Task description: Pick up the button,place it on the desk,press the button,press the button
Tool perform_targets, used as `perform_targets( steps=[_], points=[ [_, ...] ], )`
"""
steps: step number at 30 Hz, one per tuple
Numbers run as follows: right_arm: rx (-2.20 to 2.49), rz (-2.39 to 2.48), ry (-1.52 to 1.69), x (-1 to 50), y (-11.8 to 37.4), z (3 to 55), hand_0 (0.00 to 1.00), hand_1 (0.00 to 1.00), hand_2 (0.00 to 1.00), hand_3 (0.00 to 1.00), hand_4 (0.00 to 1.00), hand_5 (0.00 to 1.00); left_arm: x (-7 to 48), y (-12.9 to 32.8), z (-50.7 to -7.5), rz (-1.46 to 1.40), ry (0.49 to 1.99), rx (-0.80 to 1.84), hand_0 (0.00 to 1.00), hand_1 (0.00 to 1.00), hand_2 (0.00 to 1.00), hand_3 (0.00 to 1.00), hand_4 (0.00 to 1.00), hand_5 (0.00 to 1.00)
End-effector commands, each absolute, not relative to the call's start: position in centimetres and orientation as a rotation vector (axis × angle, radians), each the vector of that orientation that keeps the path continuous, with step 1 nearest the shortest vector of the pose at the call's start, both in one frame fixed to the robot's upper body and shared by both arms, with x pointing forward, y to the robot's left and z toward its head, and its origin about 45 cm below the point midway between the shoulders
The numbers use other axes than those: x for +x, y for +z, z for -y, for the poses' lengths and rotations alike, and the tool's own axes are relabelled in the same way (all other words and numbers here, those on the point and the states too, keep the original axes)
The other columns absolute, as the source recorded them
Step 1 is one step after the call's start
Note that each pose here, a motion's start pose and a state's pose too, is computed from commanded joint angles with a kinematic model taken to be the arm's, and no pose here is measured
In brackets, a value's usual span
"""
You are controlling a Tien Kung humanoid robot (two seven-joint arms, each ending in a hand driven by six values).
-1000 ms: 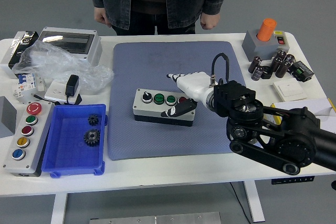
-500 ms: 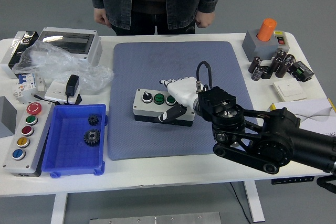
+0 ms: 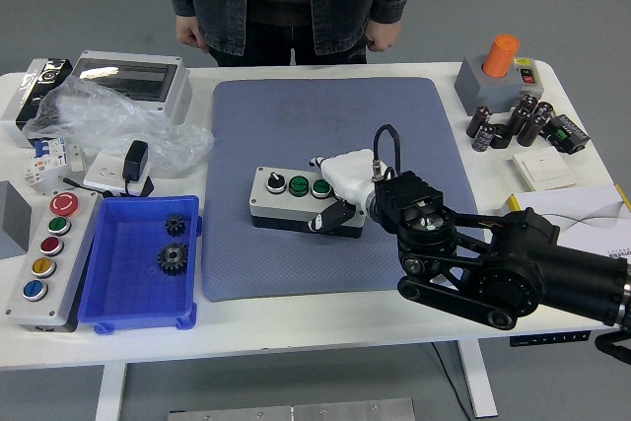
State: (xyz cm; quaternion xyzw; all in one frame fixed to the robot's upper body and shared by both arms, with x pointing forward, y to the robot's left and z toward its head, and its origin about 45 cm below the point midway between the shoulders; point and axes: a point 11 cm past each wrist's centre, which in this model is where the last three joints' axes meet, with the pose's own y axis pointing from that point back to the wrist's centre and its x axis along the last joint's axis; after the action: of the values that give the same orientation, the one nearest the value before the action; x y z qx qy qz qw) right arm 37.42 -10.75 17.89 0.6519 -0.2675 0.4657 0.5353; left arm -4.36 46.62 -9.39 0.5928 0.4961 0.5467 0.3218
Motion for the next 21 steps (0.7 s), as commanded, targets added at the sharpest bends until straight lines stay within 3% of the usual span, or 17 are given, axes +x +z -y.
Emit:
perform_targets(
  steps=[1,2,7,8,13,14,19,20,21],
  points=[
    [1.552,0.64,1.115,37.4,17.9,10.7,0.651,0.691,0.695,0.822,0.998,0.484,-4.4,-9.4,-46.6,-1.302,1.436,1.557,0.703,0.735,0.695,0.67,0.604,0.418],
    [1.551,0.643,1.122,37.4,17.9,10.7,0.455,0.596,0.577,0.696,0.989,0.424,-4.3,-9.4,-46.6,-1.301,1.437,1.556,0.703,0.735,0.694,0.67,0.602,0.418],
    [1.546,0.659,1.171,37.2,18.1,10.4,0.455,0.596,0.577,0.696,0.989,0.424,-4.1,-9.4,-46.7,-1.294,1.444,1.553,0.703,0.735,0.694,0.67,0.602,0.418],
    [1.548,0.658,1.181,37.1,18.1,10.3,0.356,0.494,0.454,0.477,0.924,0.348,-4.1,-9.4,-46.7,-1.293,1.445,1.553,0.703,0.735,0.694,0.67,0.599,0.422],
    [1.557,0.639,1.222,36.7,17.9,10.1,0.356,0.494,0.454,0.477,0.924,0.348,-4.0,-9.4,-46.8,-1.291,1.449,1.552,0.703,0.735,0.694,0.67,0.599,0.422],
    [1.559,0.634,1.23,36.6,17.8,10.1,0.32,0.464,0.426,0.38,0.742,0.193,-4.0,-9.3,-46.8,-1.29,1.451,1.552,0.704,0.735,0.694,0.67,0.598,0.427],
    [1.57,0.614,1.27,36.2,17.7,9.9,0.32,0.464,0.426,0.38,0.742,0.193,-3.9,-9.4,-46.8,-1.285,1.455,1.55,0.704,0.735,0.694,0.67,0.598,0.427],
    [1.572,0.609,1.282,36.2,17.7,9.9,0.294,0.488,0.425,0.374,0.638,0.124,-3.9,-9.4,-46.8,-1.284,1.456,1.55,0.704,0.735,0.694,0.67,0.594,0.429],
    [1.576,0.603,1.294,36.1,17.7,9.8,0.294,0.488,0.425,0.374,0.638,0.124,-3.9,-9.4,-46.8,-1.283,1.456,1.549,0.704,0.735,0.694,0.67,0.594,0.429]
  ],
)
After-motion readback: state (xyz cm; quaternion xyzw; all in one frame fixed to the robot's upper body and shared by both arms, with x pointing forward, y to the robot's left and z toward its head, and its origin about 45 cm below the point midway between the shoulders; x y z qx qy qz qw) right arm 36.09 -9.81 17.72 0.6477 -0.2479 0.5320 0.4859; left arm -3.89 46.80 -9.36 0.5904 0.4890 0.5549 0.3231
